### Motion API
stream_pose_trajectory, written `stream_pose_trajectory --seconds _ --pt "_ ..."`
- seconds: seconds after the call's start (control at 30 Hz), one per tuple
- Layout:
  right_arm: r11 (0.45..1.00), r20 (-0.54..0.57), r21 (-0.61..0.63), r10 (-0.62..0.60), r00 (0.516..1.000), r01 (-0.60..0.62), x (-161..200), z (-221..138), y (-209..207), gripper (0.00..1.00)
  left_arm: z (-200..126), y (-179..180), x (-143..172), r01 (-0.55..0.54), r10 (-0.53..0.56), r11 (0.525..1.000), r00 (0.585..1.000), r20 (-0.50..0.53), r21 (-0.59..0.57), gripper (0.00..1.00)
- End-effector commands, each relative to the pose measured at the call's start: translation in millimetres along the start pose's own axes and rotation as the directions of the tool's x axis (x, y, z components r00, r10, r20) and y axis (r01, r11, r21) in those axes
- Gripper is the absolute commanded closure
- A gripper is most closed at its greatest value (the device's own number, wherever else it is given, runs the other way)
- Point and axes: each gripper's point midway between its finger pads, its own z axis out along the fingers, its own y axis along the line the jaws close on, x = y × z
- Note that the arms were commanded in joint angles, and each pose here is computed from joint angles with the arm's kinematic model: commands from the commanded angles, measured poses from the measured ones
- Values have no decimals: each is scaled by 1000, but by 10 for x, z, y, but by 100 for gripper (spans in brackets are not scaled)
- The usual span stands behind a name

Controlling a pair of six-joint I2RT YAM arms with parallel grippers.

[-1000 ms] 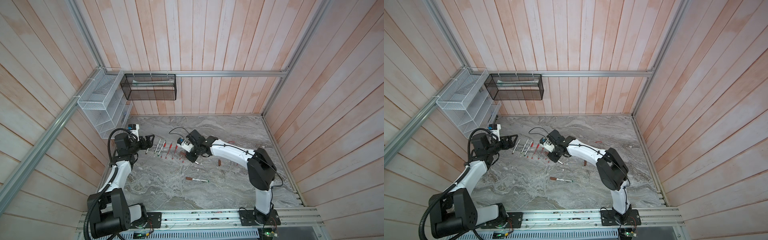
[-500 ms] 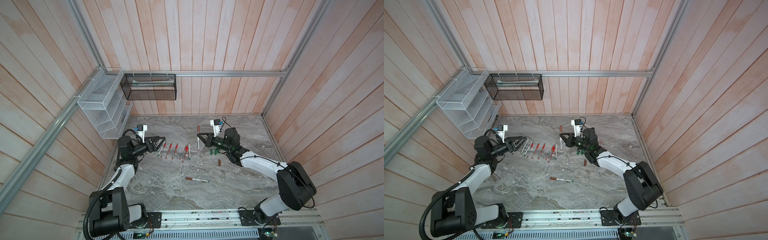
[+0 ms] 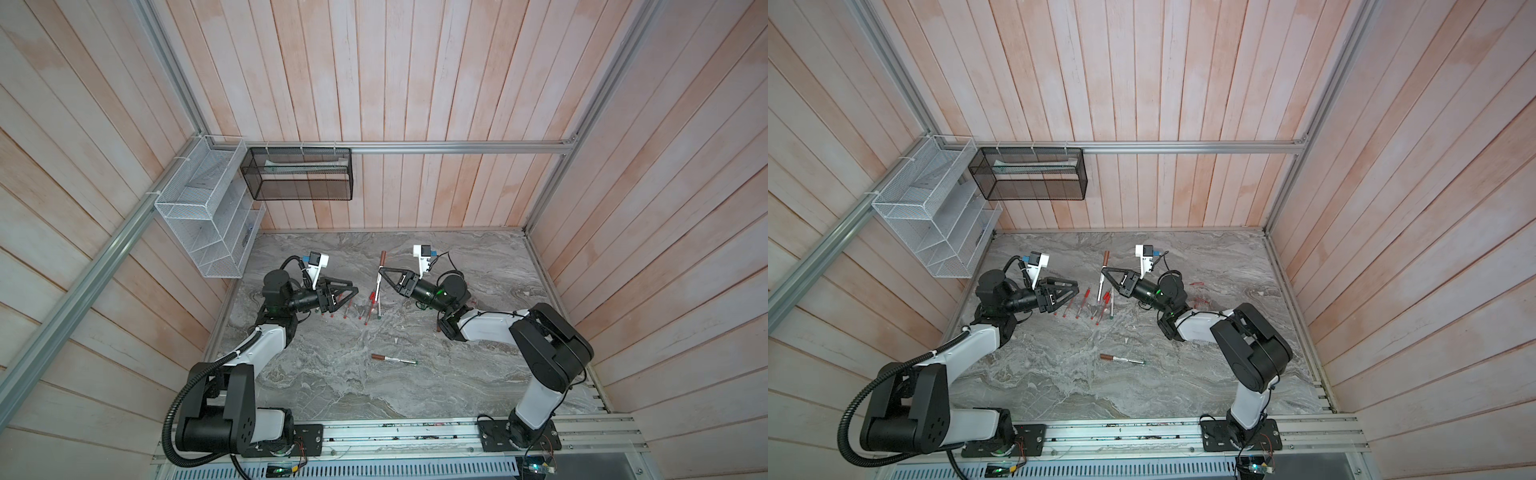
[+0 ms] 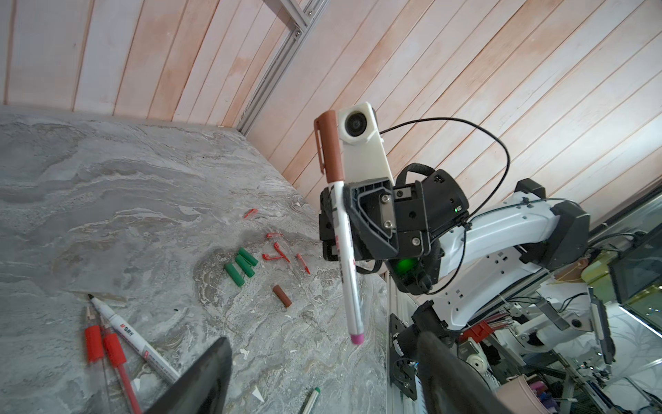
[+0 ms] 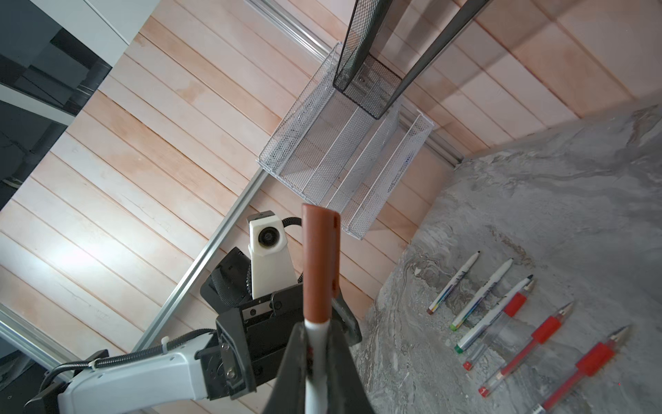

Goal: Remove pen caps from pens
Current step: Open the pen cap on the pen.

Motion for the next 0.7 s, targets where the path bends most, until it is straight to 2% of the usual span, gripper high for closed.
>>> stream_pose_trajectory --seconds 0.0,0.23,0.4,0.67 --pt "992 22 -127 29 999 -26 -29 73 226 100 72 -91 10 -36 38 998 999 -25 52 26" --pt "980 2 -180 86 996 -84 84 185 200 100 231 -122 140 -12 18 997 997 -78 76 32" --pt "982 -22 -165 91 996 -94 218 269 137 100 258 -67 153 -18 23 998 997 -79 58 51" --pt "978 -52 -171 110 993 -117 360 359 91 100 267 -44 154 -17 21 999 997 -75 46 67"
